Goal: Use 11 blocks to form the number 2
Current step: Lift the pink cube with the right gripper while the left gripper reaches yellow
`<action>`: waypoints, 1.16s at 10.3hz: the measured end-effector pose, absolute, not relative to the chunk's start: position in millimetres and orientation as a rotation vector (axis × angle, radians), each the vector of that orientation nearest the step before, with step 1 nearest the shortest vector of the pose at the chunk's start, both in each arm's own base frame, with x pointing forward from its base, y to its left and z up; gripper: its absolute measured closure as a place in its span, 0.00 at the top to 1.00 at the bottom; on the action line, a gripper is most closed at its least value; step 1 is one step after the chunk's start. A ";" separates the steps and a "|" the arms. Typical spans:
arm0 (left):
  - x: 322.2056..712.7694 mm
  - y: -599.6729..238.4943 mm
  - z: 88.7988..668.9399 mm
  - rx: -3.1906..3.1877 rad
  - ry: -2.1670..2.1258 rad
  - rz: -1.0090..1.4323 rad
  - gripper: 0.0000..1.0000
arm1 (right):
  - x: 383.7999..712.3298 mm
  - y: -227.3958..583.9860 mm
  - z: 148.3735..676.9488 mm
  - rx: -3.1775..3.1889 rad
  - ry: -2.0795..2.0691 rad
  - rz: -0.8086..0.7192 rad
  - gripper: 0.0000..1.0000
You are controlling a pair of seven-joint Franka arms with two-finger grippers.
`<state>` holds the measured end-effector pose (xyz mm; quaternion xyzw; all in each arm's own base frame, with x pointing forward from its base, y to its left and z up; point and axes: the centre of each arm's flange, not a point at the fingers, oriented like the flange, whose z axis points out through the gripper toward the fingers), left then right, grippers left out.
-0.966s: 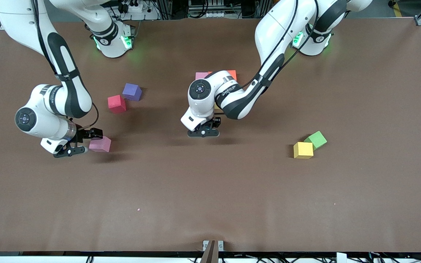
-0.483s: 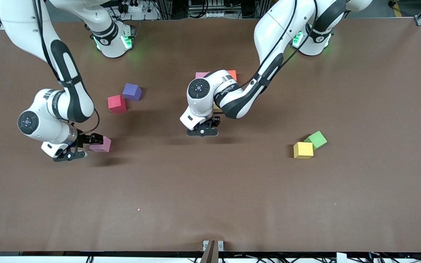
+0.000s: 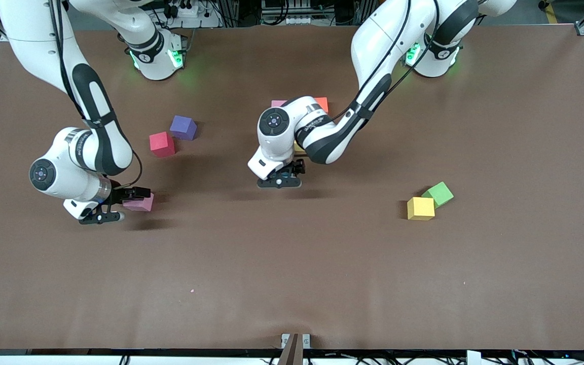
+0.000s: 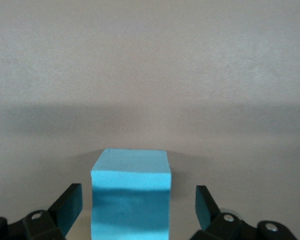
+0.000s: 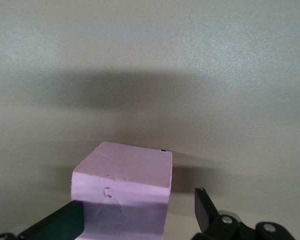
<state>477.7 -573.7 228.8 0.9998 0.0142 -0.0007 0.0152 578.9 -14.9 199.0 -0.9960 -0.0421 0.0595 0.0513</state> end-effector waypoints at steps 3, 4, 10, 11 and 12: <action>508.5 -547.1 309.5 3.108 0.147 0.068 1.00 | 587.4 -15.1 212.8 -2.995 -0.131 0.254 1.00; 524.9 -521.9 338.9 3.133 0.209 0.069 1.00 | 590.1 -14.8 215.9 -2.993 -0.133 0.251 1.00; 601.8 -344.3 365.0 3.266 0.025 -0.168 1.00 | 593.1 -16.5 209.0 -3.009 -0.130 0.220 1.00; 608.4 -315.6 355.0 3.271 -0.035 -0.214 1.00 | 593.2 -16.1 203.7 -3.015 -0.124 0.217 1.00; 614.8 -290.9 345.7 3.266 -0.087 -0.240 1.00 | 592.9 -15.3 198.8 -3.020 -0.106 0.220 1.00</action>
